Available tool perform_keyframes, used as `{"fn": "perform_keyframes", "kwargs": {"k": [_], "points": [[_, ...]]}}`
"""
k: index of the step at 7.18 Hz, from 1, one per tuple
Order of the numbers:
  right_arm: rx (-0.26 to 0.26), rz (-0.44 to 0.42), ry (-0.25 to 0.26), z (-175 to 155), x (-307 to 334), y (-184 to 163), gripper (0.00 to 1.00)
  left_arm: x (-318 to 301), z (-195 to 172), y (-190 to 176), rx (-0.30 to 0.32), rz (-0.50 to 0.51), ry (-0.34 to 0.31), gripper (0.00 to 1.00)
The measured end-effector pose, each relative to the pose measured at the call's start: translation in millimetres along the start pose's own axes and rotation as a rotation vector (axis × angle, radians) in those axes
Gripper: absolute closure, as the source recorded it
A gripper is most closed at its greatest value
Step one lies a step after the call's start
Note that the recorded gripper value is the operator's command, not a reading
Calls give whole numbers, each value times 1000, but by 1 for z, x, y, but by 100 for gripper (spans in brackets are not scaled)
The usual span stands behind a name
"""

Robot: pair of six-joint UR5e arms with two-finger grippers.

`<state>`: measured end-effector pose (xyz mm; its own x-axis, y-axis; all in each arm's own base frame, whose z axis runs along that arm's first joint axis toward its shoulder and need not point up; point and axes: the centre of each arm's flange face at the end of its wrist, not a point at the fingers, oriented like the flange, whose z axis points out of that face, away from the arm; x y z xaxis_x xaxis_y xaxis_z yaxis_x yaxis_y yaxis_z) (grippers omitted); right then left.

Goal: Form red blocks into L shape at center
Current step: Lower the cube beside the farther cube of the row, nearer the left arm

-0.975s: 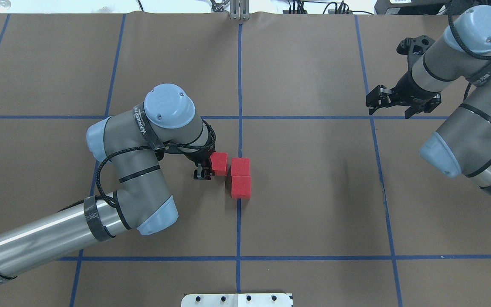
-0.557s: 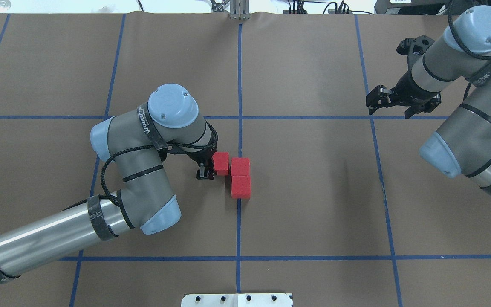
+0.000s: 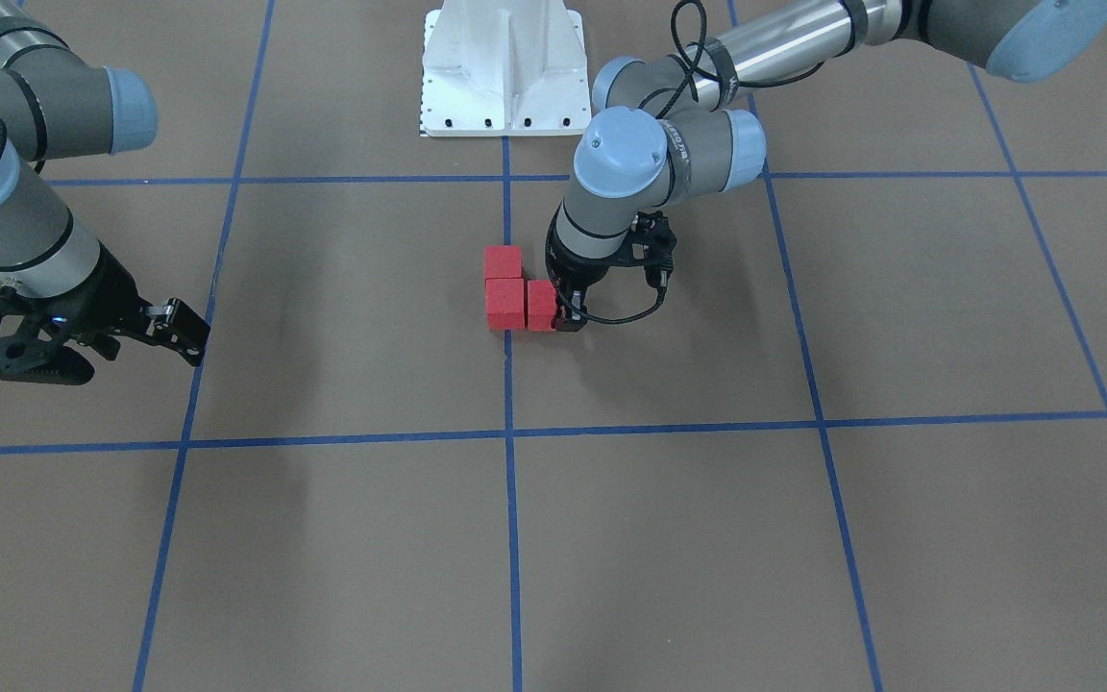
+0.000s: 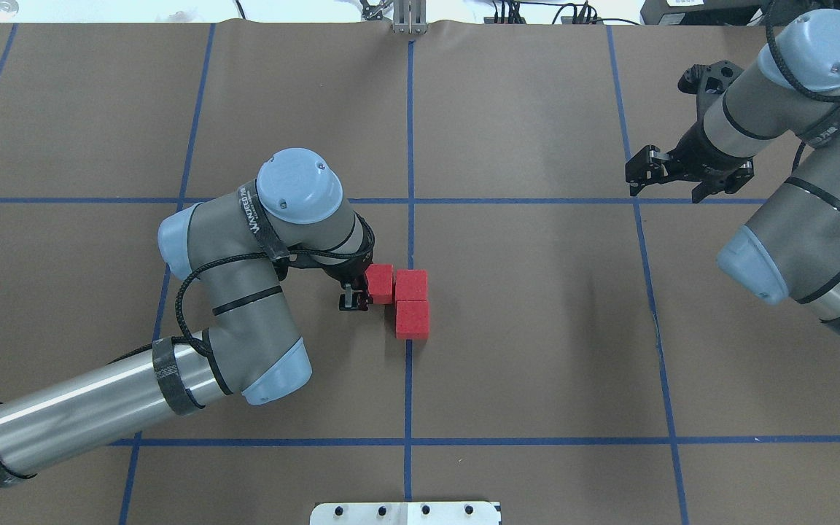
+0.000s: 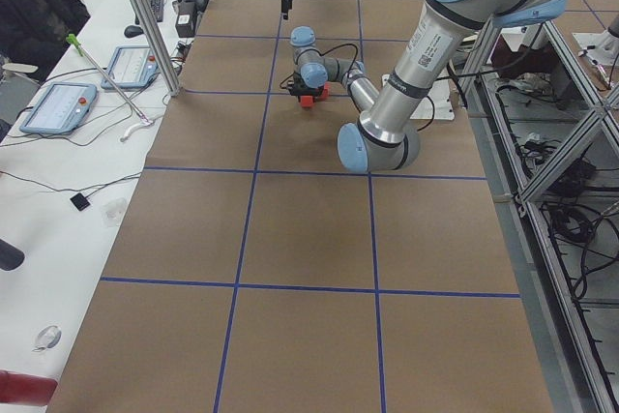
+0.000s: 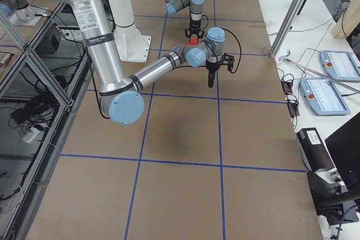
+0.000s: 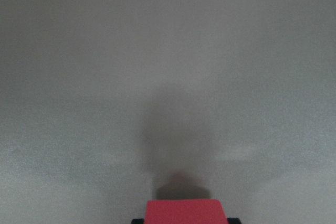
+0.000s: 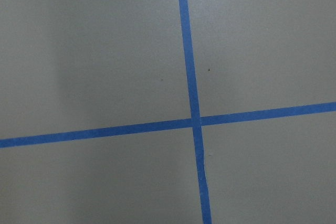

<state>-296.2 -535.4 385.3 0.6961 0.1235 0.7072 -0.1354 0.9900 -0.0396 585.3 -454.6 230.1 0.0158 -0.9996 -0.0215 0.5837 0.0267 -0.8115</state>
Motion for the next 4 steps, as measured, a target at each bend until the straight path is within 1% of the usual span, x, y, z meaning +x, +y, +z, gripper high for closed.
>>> {"fn": "perform_keyframes", "kwargs": {"k": [4], "points": [[2, 2, -1, -2, 0, -1, 1, 0, 0, 0, 0, 0, 0, 100]]}}
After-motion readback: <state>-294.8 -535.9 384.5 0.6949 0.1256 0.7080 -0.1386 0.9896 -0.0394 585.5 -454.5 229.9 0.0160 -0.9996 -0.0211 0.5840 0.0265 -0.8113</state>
